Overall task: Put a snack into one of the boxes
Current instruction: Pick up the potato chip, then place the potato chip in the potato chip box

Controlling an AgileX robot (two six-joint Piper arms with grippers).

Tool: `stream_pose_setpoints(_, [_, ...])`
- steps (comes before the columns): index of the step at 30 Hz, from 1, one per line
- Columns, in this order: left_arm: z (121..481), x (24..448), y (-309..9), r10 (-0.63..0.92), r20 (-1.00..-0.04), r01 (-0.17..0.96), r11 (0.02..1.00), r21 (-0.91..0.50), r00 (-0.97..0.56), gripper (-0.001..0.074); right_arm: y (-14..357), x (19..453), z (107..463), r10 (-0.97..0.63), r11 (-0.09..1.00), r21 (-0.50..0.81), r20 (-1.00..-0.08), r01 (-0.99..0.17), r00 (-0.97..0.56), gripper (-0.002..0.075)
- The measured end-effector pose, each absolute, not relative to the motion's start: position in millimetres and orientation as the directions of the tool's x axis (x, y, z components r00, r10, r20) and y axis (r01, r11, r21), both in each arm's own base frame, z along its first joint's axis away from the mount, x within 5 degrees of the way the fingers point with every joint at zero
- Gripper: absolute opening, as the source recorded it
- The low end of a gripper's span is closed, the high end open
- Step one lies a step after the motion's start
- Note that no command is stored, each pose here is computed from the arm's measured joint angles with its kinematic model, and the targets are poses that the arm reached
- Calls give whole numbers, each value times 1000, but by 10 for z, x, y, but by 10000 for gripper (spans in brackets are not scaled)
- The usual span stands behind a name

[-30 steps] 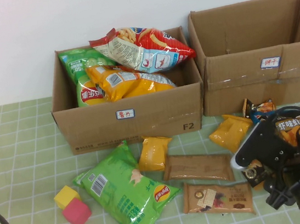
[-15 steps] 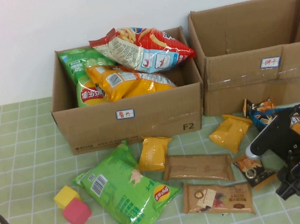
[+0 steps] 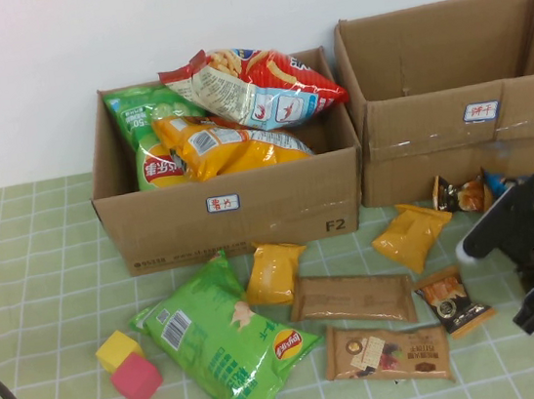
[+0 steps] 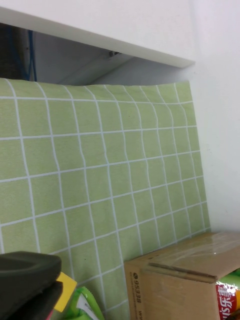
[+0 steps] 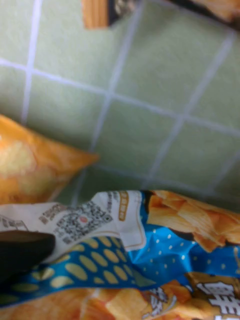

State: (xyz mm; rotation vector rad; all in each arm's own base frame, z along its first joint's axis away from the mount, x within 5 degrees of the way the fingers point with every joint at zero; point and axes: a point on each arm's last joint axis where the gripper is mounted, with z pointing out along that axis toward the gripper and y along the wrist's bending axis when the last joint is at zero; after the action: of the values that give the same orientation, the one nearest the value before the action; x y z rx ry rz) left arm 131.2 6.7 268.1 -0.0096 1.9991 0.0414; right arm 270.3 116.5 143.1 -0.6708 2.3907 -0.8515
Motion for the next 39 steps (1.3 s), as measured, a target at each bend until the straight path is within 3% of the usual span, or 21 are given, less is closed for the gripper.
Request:
stream_pose_setpoints(3, [2681, 1312, 67, 12, -909, -26, 999, 25, -416, -2, 1156, 2699, 1578, -584, 698, -674, -341, -242, -737, 184])
stream_pose_setpoints(10, [2681, 1312, 67, 12, -909, -26, 999, 25, -416, -2, 1118, 2638, 1963, -552, 753, -634, -464, -175, -693, 39])
stream_pose_setpoints(20, [2681, 1312, 67, 12, -909, -26, 999, 25, -416, -2, 1168, 2450, 2405, -492, 851, -495, -633, -177, -597, 27])
stream_pose_setpoints(24, [2681, 1312, 65, 4, -910, -27, 999, 17, -415, -3, 1368, 2314, 2638, -569, 822, -477, -686, -311, -453, 27])
stream_pose_setpoints(31, [2683, 1313, 62, -9, -911, -29, 1000, 4, -412, -3, 1954, 2240, 3239, -595, 661, -492, -803, -566, 3, 26])
stream_pose_setpoints(35, [2683, 1313, 62, -9, -911, -29, 1000, 4, -412, -3, 2218, 2409, 3485, -606, 591, -578, -778, -563, 164, 26])
stream_pose_setpoints(39, [2684, 1313, 61, -11, -911, -30, 1000, 2, -412, -2, 2560, 2735, 3566, -677, 496, -712, -676, -497, 293, 26])
